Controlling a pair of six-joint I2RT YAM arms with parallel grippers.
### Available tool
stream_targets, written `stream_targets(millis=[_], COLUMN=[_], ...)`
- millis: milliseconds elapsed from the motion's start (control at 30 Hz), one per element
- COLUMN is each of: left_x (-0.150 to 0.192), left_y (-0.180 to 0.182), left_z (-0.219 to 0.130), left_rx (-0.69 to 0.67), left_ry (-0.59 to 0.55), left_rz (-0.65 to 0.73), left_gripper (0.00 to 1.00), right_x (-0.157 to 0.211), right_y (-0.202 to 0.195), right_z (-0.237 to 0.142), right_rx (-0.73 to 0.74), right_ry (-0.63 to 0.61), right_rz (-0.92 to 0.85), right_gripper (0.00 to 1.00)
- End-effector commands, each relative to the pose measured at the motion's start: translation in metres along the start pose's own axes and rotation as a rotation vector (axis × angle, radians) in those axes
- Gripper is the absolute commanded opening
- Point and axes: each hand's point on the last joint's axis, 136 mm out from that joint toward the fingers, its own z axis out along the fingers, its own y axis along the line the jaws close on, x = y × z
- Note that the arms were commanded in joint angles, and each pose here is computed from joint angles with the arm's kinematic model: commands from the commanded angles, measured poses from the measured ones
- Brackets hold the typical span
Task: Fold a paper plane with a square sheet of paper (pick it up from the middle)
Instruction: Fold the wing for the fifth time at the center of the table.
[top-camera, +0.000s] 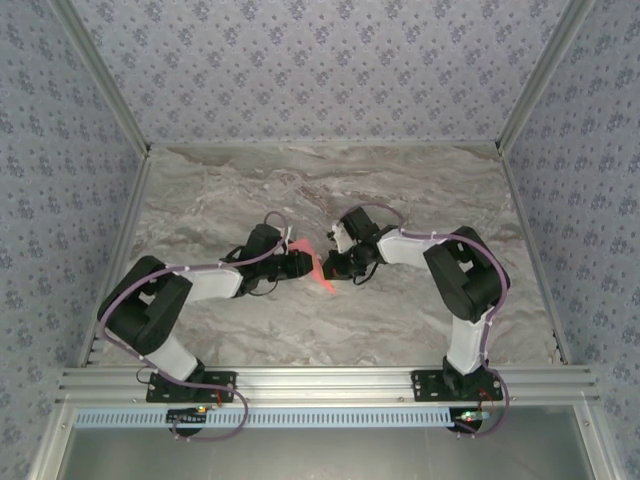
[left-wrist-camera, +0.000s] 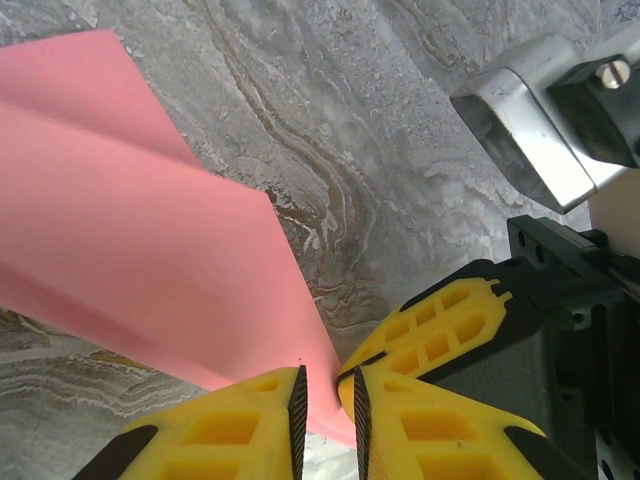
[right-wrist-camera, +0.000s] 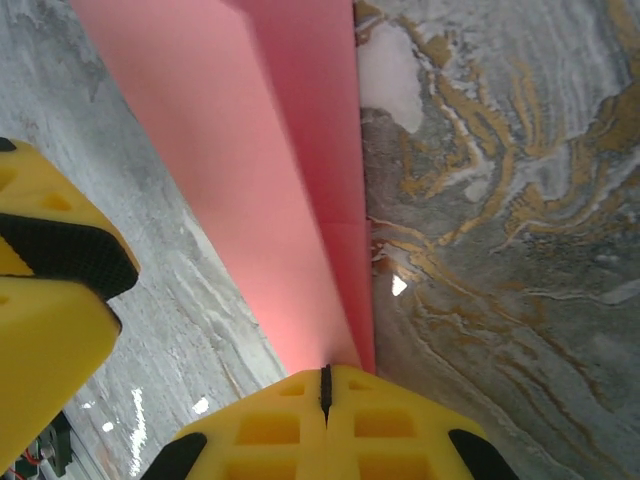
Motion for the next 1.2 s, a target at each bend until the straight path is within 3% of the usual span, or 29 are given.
stream_targets(millis=[0,433,600,933,1167], left_x=[-0.006,0.008,0.012,0.034,0.037], left_y=[-0.014,-0.007,0.006,0.036,0.040], left_z=[0.007,0.027,0.033,0.035,0.036], left_rx=[0.061,0.068,0.002,-0.163,-0.186], left_ry=[-0.007,0.051,0.074,0.184,0.199], left_rz=[0.011,-0.001,-0.020,-0.059,-0.067], left_gripper=[0.21,0.20,0.18,0.13,0.12], right_x=[0.009,0.016,0.019,-0.008,-0.001], right_y=[-0.011,-0.019,-0.022,0.022,0.027], right_z=[0.007,0.009,0.009,-0.020,-0.010], right_rx=[0.016,0.042,0.050,-0.045,-0.056], right_ry=[0.029,0.048,0.056,-0.041,-0.008], right_rz=[0.052,0.069,0.068,-0.030,-0.041], right_gripper=[0.00,0.00,0.00,0.00,0.00])
